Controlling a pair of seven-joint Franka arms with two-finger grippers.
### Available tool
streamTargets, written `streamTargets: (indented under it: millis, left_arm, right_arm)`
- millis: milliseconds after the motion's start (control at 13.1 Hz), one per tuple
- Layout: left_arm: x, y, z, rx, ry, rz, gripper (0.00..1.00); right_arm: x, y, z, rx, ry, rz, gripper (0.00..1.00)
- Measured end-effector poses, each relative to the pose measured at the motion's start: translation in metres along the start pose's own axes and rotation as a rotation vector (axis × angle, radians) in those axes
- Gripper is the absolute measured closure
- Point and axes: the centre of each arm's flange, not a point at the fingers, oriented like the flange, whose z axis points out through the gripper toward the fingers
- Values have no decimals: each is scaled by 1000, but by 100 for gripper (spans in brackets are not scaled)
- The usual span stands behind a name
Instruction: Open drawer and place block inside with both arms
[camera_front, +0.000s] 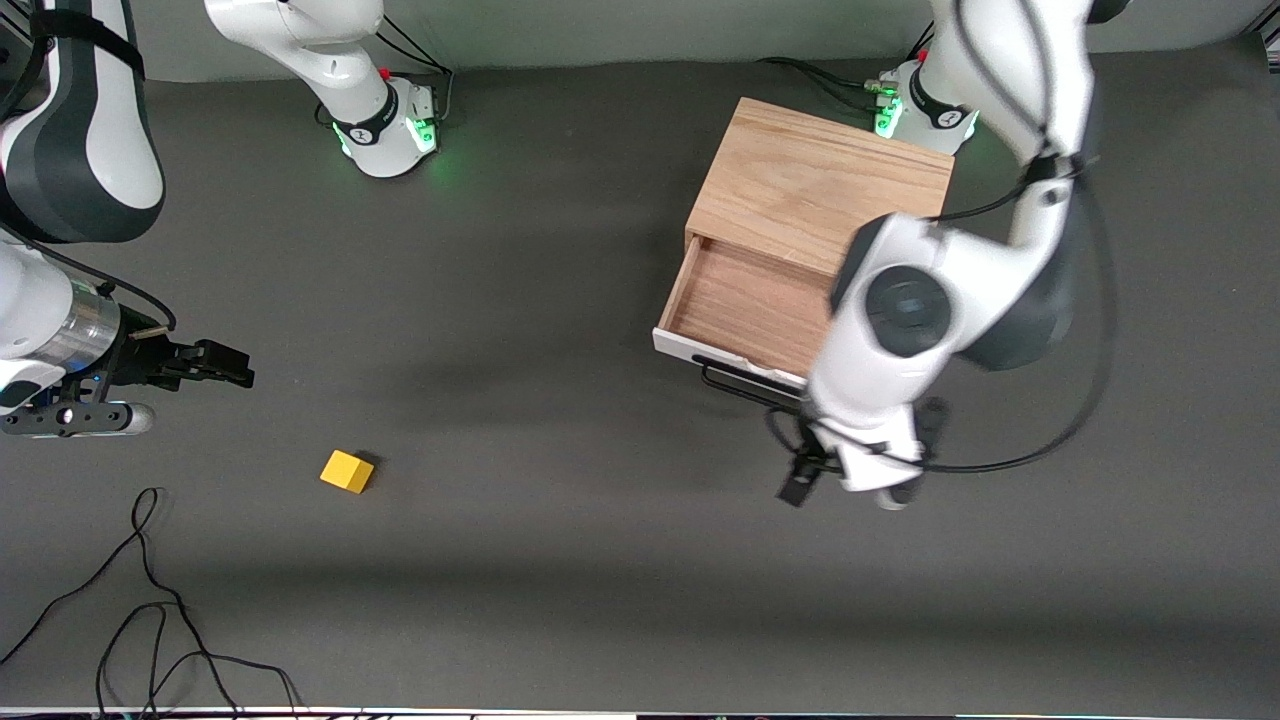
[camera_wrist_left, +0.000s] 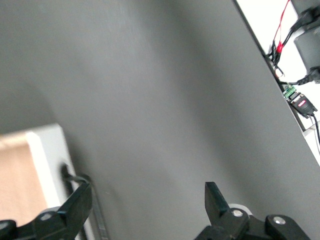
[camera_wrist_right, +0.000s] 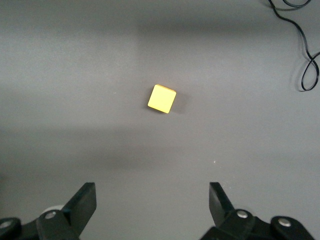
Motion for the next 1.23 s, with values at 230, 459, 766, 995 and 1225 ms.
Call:
streamTargets:
  millis: [230, 459, 766, 995, 1225]
  left_arm:
    - [56, -38, -61, 36, -11, 147, 0]
    - [96, -76, -98, 78, -40, 343, 0]
    - [148, -132, -123, 121, -101, 583, 0]
    - [167, -163, -133, 122, -126, 706, 0]
    - [175, -187, -136, 123, -155, 851, 0]
  right_arm:
    - [-3, 1, -6, 0, -3, 2, 0]
    - [-14, 3, -28, 0, -22, 5, 0]
    - [6, 14, 12, -1, -8, 23, 0]
    - [36, 16, 88, -4, -17, 26, 0]
    - [51, 16, 154, -6, -14, 65, 0]
